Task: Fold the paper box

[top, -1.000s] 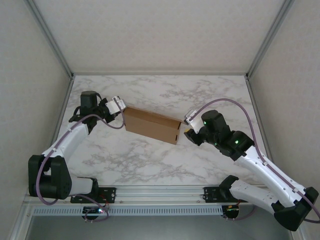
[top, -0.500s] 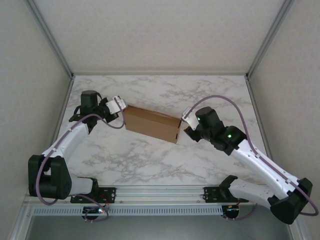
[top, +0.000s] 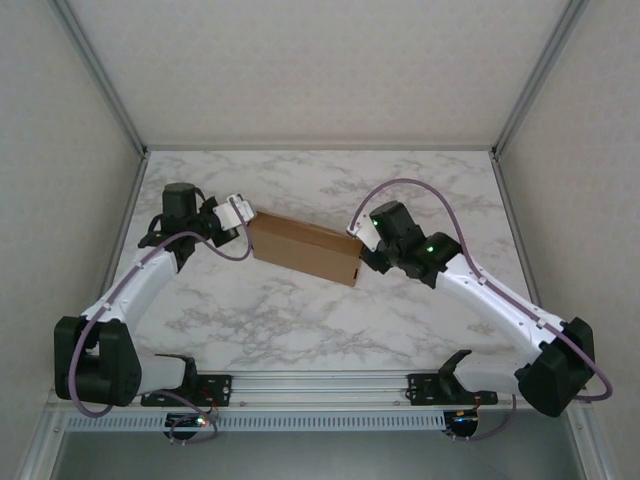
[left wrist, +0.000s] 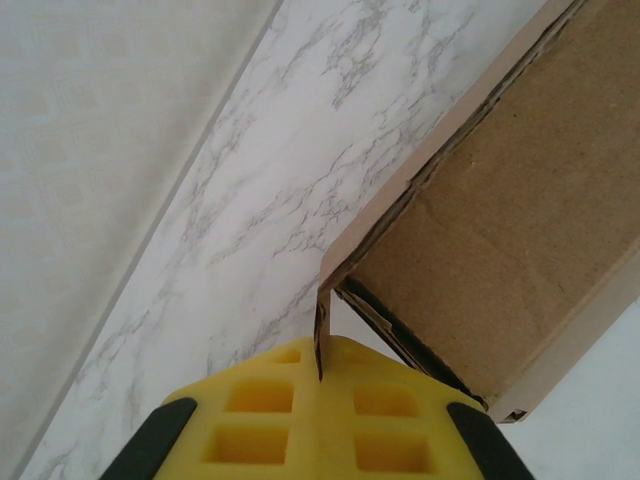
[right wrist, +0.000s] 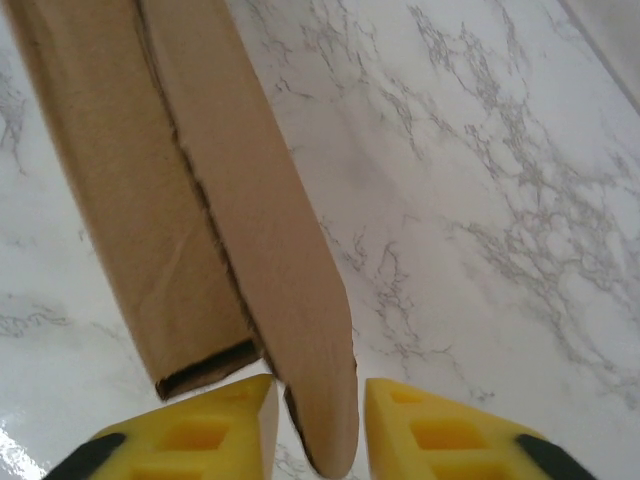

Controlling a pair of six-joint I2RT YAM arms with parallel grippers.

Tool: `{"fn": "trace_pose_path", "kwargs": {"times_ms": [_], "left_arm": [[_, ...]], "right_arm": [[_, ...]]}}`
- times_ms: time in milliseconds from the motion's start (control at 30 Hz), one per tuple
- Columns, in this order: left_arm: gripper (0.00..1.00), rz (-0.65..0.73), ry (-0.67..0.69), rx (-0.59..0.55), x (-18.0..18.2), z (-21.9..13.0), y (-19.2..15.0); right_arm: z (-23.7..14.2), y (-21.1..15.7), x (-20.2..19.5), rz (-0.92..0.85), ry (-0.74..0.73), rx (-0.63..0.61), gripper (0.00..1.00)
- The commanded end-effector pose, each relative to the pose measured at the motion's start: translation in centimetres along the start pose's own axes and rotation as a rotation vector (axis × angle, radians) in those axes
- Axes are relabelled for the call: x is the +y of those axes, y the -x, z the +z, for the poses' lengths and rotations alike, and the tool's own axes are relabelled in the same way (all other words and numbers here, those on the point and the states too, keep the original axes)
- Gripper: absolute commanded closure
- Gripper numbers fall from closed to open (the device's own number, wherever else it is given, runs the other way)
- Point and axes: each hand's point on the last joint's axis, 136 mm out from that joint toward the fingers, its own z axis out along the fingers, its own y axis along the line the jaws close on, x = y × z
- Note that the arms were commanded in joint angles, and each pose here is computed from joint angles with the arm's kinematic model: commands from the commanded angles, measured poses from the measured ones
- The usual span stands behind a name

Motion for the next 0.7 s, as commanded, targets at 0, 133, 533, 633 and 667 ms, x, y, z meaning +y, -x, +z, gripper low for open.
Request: {"fn": "trace_pose_path", "kwargs": {"times_ms": [0,133,533,633,667], "left_arm": [[1.0,0.003,0.013,-0.012,-0.4,-0.3,0.4],[1.0,0.007,0.031,-0.005,-0.3,-0.5,0.2],[1.0,0.014,0.029,0.007,-0.2,-0.3,0.2],[1.0,0.016,0.034,0.006,-0.1,-0.3,0.3],[1.0,0.015,0.035,0.005,-0.1,-0.3,0.4]], "right_arm": [[-0.1,0.8,-1.4,0.006,-0.05,-0.008,0.75],[-0.1,0.3,-1.7,0.006,-0.066,0.004,0.75],[-1.0,-0.8,-1.6,0.003,-0.068,-0.012,0.73],[-0.5,-0.7,-1.4,0.001,-0.056,-0.003,0.73],[-0.3,-0.8,-1.3,0.0,-0.052,0.006,0.73]]}}
